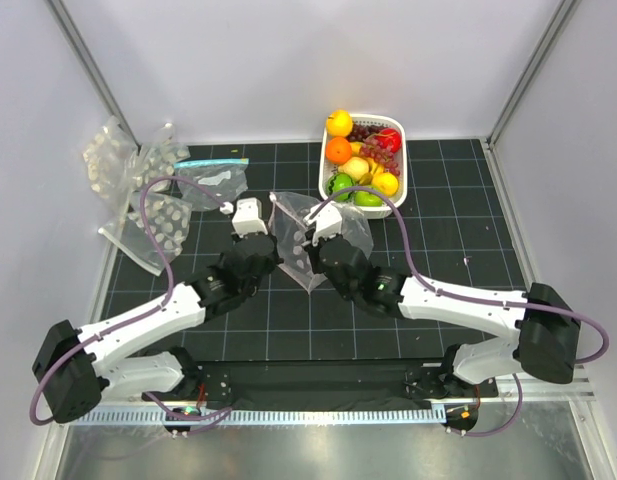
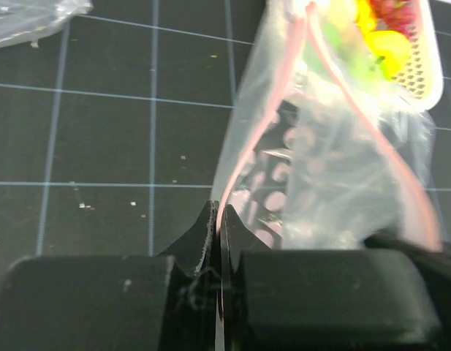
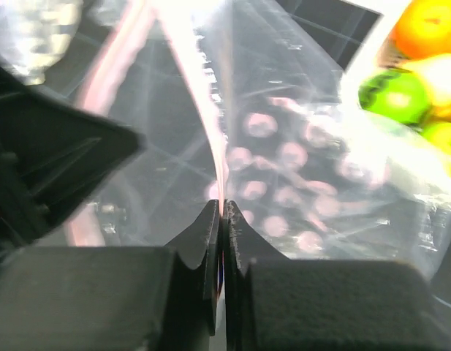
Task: Place the food in the zip-top bag and seal the zipper
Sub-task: Open the zipper of the food storage bag at the center of the board.
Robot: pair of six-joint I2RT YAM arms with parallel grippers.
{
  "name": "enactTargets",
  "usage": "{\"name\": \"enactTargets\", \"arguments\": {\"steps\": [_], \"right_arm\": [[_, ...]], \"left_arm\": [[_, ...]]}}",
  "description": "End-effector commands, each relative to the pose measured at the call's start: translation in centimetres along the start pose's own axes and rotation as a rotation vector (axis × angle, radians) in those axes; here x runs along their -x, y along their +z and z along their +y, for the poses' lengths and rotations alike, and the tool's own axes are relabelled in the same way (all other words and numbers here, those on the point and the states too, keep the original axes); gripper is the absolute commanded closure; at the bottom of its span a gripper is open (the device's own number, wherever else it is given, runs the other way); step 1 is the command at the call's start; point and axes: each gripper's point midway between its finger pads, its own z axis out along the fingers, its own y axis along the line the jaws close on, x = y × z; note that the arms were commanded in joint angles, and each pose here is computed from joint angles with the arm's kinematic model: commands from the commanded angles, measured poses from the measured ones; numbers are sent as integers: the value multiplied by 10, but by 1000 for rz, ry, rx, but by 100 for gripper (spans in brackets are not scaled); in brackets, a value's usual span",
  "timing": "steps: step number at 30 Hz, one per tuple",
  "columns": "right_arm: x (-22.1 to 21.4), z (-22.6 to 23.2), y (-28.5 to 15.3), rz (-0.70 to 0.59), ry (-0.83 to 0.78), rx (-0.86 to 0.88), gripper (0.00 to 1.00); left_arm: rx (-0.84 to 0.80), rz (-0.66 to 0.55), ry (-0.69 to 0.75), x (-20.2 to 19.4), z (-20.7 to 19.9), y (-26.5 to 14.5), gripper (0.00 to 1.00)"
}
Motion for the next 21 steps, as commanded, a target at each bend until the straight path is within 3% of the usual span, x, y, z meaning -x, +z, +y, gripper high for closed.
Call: {"name": "enactTargets", "arguments": {"steps": [1,5,12,16,21], "right_arm": [[27,-36,-10,-53,37,-206,93],[32,-73,-25,-43,-18,-393,94],[54,-109,-59,-112,2,-525,92],[55,-114,-68,-130,14,-508,92],[58,-84,-55,-154,49,-325,92]], "left_arm": [[135,-37,15,13,19,1,97],[195,-78,-13,23,35,-4,94],[233,-53,-32,17,49,5,93],[219,-13,-11,10,43,13,90],[63,39,6,8,13,11,77]]}}
